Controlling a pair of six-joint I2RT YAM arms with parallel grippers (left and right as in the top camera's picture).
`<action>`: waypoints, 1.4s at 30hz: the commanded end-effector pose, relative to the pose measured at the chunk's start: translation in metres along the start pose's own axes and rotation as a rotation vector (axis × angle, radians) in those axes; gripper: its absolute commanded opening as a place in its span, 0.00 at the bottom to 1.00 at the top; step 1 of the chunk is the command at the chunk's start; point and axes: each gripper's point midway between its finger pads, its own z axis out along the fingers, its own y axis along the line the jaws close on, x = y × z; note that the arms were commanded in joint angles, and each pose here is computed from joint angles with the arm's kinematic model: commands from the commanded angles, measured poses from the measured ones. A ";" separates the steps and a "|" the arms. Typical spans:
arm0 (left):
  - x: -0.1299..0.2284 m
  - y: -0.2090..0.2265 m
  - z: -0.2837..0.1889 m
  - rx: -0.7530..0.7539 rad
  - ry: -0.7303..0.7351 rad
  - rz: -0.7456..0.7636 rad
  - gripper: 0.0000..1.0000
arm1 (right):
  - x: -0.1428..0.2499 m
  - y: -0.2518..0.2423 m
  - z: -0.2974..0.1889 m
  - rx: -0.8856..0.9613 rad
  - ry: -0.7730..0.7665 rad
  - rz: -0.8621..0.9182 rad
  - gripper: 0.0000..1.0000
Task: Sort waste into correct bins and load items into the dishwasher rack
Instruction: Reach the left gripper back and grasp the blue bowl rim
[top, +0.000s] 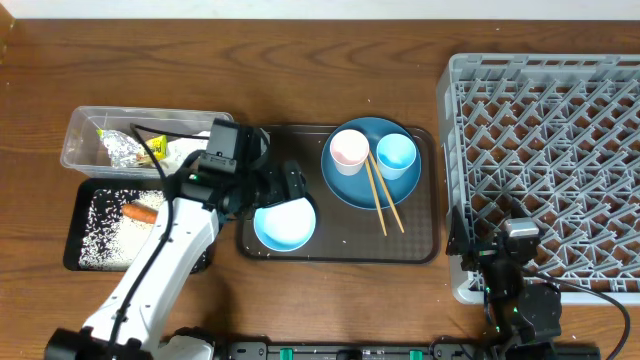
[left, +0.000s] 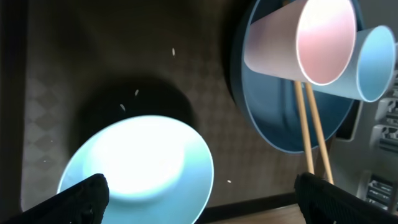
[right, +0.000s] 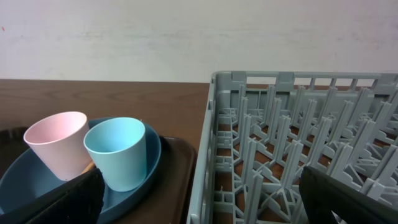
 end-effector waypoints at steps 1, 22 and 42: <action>0.001 -0.010 0.000 0.019 0.005 0.069 0.98 | 0.000 -0.003 0.000 0.013 0.000 -0.011 0.99; 0.007 -0.018 0.003 0.028 0.017 0.168 0.89 | 0.000 -0.003 0.000 0.013 0.000 -0.011 0.99; 0.002 -0.005 0.002 -0.051 -0.015 0.170 0.06 | 0.000 -0.003 0.000 0.013 0.000 -0.011 0.99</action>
